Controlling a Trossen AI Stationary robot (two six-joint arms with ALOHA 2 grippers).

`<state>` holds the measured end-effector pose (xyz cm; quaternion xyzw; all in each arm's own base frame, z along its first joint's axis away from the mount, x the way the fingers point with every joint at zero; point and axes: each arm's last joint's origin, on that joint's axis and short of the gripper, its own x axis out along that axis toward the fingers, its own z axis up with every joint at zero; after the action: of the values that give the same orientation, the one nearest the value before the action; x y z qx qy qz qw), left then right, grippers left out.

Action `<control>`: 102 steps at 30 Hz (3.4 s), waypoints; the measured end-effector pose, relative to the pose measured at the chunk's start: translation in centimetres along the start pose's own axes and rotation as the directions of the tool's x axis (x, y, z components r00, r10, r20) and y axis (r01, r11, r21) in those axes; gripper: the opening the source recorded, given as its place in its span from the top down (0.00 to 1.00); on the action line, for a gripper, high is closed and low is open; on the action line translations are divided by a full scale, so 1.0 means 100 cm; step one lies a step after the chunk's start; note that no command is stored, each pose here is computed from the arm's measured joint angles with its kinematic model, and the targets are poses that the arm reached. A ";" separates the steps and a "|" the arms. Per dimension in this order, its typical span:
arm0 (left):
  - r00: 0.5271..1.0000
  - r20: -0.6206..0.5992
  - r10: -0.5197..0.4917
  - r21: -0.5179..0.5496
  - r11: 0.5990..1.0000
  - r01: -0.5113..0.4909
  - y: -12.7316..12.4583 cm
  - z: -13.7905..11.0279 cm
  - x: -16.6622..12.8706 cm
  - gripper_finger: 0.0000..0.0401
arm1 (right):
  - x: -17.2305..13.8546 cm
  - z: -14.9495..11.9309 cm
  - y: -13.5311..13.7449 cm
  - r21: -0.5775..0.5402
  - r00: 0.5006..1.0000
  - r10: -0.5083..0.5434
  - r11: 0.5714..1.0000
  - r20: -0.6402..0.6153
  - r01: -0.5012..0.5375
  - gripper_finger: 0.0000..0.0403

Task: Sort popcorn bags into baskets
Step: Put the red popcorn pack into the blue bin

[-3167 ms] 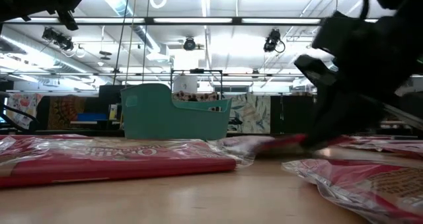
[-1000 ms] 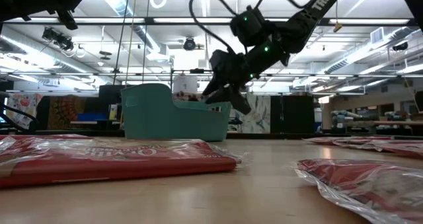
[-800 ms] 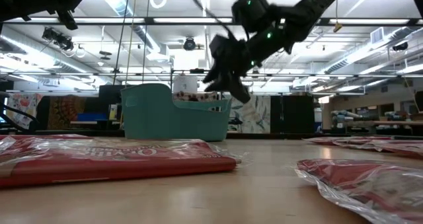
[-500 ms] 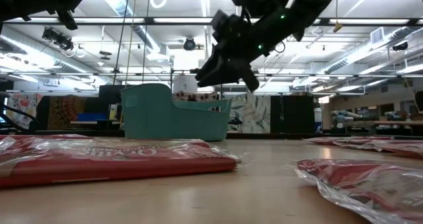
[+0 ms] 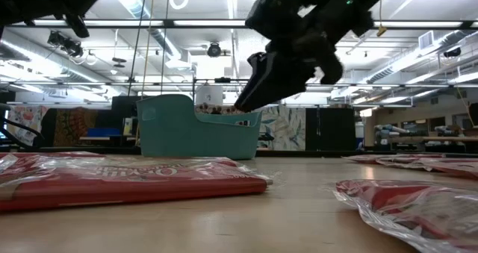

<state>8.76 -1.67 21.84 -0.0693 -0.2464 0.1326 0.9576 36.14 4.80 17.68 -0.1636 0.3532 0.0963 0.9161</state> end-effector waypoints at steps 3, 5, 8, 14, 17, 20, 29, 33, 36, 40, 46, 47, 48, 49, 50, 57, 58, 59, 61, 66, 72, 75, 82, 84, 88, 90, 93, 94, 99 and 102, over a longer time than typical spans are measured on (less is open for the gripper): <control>0.995 -0.095 0.004 -0.002 1.000 -0.004 -0.002 -0.006 0.001 0.92 | -0.001 0.004 0.016 0.012 1.000 0.004 1.000 -0.005 -0.004 0.68; 0.989 -0.144 -0.022 -0.029 0.999 0.018 -0.004 -0.005 0.004 0.92 | -0.002 0.007 0.028 -0.007 1.000 -0.004 1.000 -0.003 0.004 0.68; 0.978 -0.174 -0.114 -0.052 0.993 0.107 -0.009 -0.008 0.007 0.92 | -0.004 0.011 0.045 -0.028 1.000 -0.026 0.999 -0.002 0.026 0.68; 0.924 -0.224 -0.309 -0.210 0.942 0.263 -0.021 -0.018 0.013 0.92 | -0.007 0.014 0.062 0.003 1.000 -0.013 1.000 0.005 0.013 0.68; 0.873 -0.355 -0.335 -0.331 0.918 0.218 -0.027 -0.033 0.016 0.92 | -0.007 0.014 0.063 0.026 1.000 -0.011 1.000 0.006 0.011 0.69; 0.815 -0.487 -0.314 -0.409 0.907 0.105 -0.032 -0.052 0.018 0.92 | -0.007 0.014 0.064 0.041 1.000 0.002 0.999 0.008 -0.002 0.69; 0.617 -0.654 -0.438 -0.560 0.828 -0.005 -0.059 -0.077 0.042 0.92 | -0.008 0.014 0.067 0.086 1.000 0.002 0.996 0.001 -0.002 0.69; 0.519 -0.736 -0.436 -0.527 0.849 -0.034 -0.076 -0.083 0.061 0.92 | -0.009 0.013 0.072 0.100 1.000 0.009 0.995 -0.017 -0.007 0.69; 0.423 -0.818 -0.391 -0.458 0.886 -0.066 -0.089 -0.090 0.073 0.92 | -0.010 0.009 0.077 0.097 0.998 -0.006 0.995 -0.056 0.011 0.69; 0.309 -0.892 -0.331 -0.375 0.922 -0.094 -0.101 -0.103 0.087 0.92 | -0.011 0.005 0.081 0.070 0.993 -0.046 0.996 -0.111 0.054 0.69; 0.216 -0.922 -0.322 -0.350 0.931 -0.103 -0.116 -0.126 0.100 0.92 | -0.013 0.000 0.084 0.057 0.986 -0.060 0.996 -0.158 0.070 0.69; 0.204 -0.925 -0.321 -0.347 0.932 -0.103 -0.119 -0.131 0.102 0.92 | -0.013 -0.001 0.085 0.057 0.984 -0.062 0.996 -0.168 0.072 0.69; 0.191 -0.930 -0.315 -0.338 0.935 -0.104 -0.120 -0.134 0.103 0.92 | -0.013 -0.002 0.086 0.056 0.982 -0.070 0.995 -0.178 0.081 0.69; 0.172 -0.938 -0.302 -0.322 0.941 -0.101 -0.122 -0.139 0.104 0.92 | -0.014 -0.003 0.086 0.051 0.978 -0.081 0.994 -0.194 0.093 0.69; 0.153 -0.945 -0.288 -0.305 0.947 -0.100 -0.123 -0.143 0.105 0.92 | -0.015 -0.005 0.087 0.044 0.973 -0.093 0.994 -0.210 0.104 0.69; 0.024 -0.986 -0.164 -0.165 0.985 -0.042 -0.136 -0.158 0.119 0.83 | -0.016 -0.009 0.088 0.038 0.961 -0.116 0.991 -0.250 0.129 0.69; 0.022 -0.990 -0.138 -0.138 0.990 -0.030 -0.139 -0.160 0.122 0.80 | -0.016 -0.008 0.088 0.043 0.961 -0.116 0.990 -0.250 0.131 0.69; 0.017 -0.994 -0.109 -0.109 0.994 -0.004 -0.142 -0.162 0.124 0.78 | -0.016 -0.008 0.088 0.047 0.961 -0.116 0.990 -0.250 0.131 0.69; 0.006 -0.998 -0.058 -0.058 0.997 0.058 -0.147 -0.166 0.126 0.73 | -0.016 -0.009 0.088 0.053 0.961 -0.115 0.990 -0.250 0.132 0.69; 0.005 -1.000 0.026 0.026 0.969 0.247 -0.159 -0.182 0.122 0.66 | -0.016 -0.009 0.089 0.054 0.962 -0.112 0.990 -0.250 0.129 0.69; 0.069 -0.986 0.153 0.167 0.929 0.329 -0.161 -0.200 0.114 0.65 | -0.016 -0.009 0.090 0.062 0.965 -0.076 0.994 -0.250 0.094 0.69; 0.126 -0.967 0.221 0.250 0.917 0.309 -0.155 -0.204 0.118 0.65 | -0.016 -0.008 0.090 0.043 0.966 -0.074 0.995 -0.247 0.088 0.69; 0.247 -0.936 0.251 0.299 0.937 0.181 -0.138 -0.213 0.141 0.65 | -0.018 -0.004 0.099 -0.040 0.973 -0.109 0.994 -0.202 0.103 0.69; 0.262 -0.930 0.256 0.301 0.942 0.146 -0.131 -0.215 0.148 0.65 | -0.019 -0.003 0.104 -0.078 0.973 -0.129 0.990 -0.192 0.116 0.69; 0.237 -0.945 0.227 0.256 0.961 0.101 -0.119 -0.212 0.157 0.65 | -0.022 0.001 0.116 -0.157 0.980 -0.119 0.983 -0.157 0.094 0.69; 0.236 -0.958 0.165 0.193 0.976 0.102 -0.119 -0.203 0.163 0.65 | -0.023 0.004 0.122 -0.194 0.987 -0.107 0.978 -0.121 0.082 0.69; 0.215 -0.972 0.094 0.120 0.986 0.114 -0.122 -0.193 0.165 0.65 | -0.024 0.011 0.128 -0.209 0.994 -0.096 0.975 -0.054 0.083 0.69; 0.207 -0.975 0.078 0.104 0.987 0.119 -0.122 -0.191 0.165 0.65 | -0.025 0.013 0.129 -0.201 0.995 -0.094 0.976 -0.029 0.086 0.69; 0.145 -0.989 0.030 0.056 0.982 0.180 -0.132 -0.186 0.155 0.65 | -0.011 0.013 0.135 -0.176 0.997 -0.079 0.981 0.013 0.080 0.69; 0.108 -0.994 0.034 0.056 0.977 0.207 -0.137 -0.194 0.146 0.65 | 0.002 0.006 0.140 -0.182 0.997 -0.076 0.980 0.003 0.075 0.69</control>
<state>33.57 -11.86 14.34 -0.0381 0.4630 0.0183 0.8854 32.58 17.99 14.79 -0.2599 0.3382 0.0931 0.8997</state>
